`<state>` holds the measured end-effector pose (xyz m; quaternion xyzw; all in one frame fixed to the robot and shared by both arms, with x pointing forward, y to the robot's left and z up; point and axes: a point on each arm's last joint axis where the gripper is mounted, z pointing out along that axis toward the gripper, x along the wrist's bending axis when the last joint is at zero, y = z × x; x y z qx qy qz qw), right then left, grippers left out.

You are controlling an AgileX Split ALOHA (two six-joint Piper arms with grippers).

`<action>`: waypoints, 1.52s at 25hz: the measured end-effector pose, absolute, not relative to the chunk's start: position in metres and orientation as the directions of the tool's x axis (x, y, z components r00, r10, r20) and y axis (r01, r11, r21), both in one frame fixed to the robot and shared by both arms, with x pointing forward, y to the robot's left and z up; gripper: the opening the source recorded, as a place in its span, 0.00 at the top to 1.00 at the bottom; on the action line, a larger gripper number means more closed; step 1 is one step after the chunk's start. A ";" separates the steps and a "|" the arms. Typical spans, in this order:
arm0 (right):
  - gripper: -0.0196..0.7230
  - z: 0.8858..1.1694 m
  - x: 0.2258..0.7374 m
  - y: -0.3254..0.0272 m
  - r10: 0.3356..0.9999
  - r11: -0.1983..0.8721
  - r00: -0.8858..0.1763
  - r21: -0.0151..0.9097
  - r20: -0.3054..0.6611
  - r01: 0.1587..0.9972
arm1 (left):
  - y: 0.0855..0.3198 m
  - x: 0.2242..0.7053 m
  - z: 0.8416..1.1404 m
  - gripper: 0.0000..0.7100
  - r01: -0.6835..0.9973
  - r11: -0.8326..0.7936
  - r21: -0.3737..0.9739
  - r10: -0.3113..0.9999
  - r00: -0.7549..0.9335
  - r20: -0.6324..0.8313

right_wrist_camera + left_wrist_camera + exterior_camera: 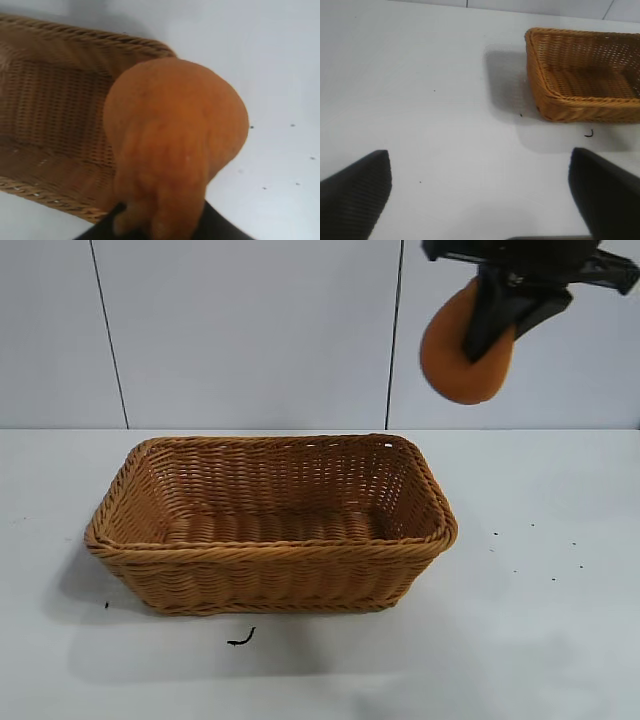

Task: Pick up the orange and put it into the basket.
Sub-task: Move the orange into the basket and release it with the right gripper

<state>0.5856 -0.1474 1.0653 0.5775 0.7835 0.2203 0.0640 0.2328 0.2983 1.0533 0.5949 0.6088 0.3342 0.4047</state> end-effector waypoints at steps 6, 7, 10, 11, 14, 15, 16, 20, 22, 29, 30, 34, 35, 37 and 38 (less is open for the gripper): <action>0.92 1.035 0.585 -0.079 0.888 0.329 -0.425 0.403 0.175 0.854 | 0.298 0.233 1.053 0.02 0.454 0.069 0.888 0.995 0.035 -0.095; 0.92 1.027 0.587 -0.070 0.884 0.336 -0.433 0.402 0.177 0.852 | 0.298 0.233 1.053 0.02 0.454 0.069 0.888 0.995 0.035 -0.095; 0.92 1.003 0.594 -0.049 0.882 0.337 -0.433 0.393 0.186 0.856 | 0.298 0.233 1.053 0.02 0.454 0.069 0.888 0.995 0.035 -0.095; 0.92 0.993 0.597 -0.045 0.885 0.330 -0.424 0.384 0.191 0.862 | 0.298 0.233 1.053 0.02 0.454 0.069 0.888 0.995 0.035 -0.095; 0.92 0.963 0.605 -0.039 0.893 0.329 -0.409 0.347 0.189 0.878 | 0.298 0.233 1.053 0.02 0.454 0.069 0.888 0.995 0.035 -0.095; 0.92 0.955 0.606 -0.038 0.895 0.330 -0.405 0.332 0.187 0.884 | 0.298 0.233 1.053 0.02 0.454 0.069 0.888 0.995 0.035 -0.095; 0.92 0.945 0.607 -0.037 0.897 0.334 -0.401 0.313 0.184 0.889 | 0.298 0.233 1.053 0.02 0.454 0.069 0.888 0.995 0.035 -0.095; 0.92 0.923 0.609 -0.035 0.903 0.334 -0.389 0.270 0.184 0.903 | 0.298 0.233 1.053 0.02 0.454 0.069 0.888 0.995 0.035 -0.095; 0.91 0.922 0.609 -0.035 0.903 0.334 -0.388 0.268 0.186 0.904 | 0.298 0.233 1.053 0.02 0.454 0.069 0.888 0.995 0.035 -0.095; 0.20 0.929 0.608 -0.036 0.895 0.354 -0.406 0.264 0.182 0.897 | 0.298 0.233 1.053 0.02 0.454 0.069 0.888 0.995 0.035 -0.095; 0.14 0.932 0.608 -0.036 0.893 0.362 -0.414 0.268 0.175 0.893 | 0.298 0.233 1.053 0.02 0.454 0.069 0.888 0.995 0.035 -0.095; 0.05 0.963 0.603 -0.044 0.883 0.398 -0.451 0.304 0.127 0.866 | 0.298 0.233 1.053 0.02 0.454 0.069 0.888 0.995 0.035 -0.095; 0.05 0.973 0.601 -0.046 0.881 0.406 -0.458 0.310 0.116 0.860 | 0.298 0.233 1.053 0.02 0.454 0.069 0.888 0.995 0.035 -0.095; 0.04 0.991 0.596 -0.052 0.877 0.423 -0.472 0.322 0.088 0.847 | 0.298 0.233 1.053 0.02 0.454 0.069 0.888 0.995 0.035 -0.095; 0.05 1.001 0.594 -0.054 0.876 0.428 -0.476 0.330 0.079 0.841 | 0.298 0.233 1.053 0.02 0.454 0.069 0.888 0.995 0.035 -0.095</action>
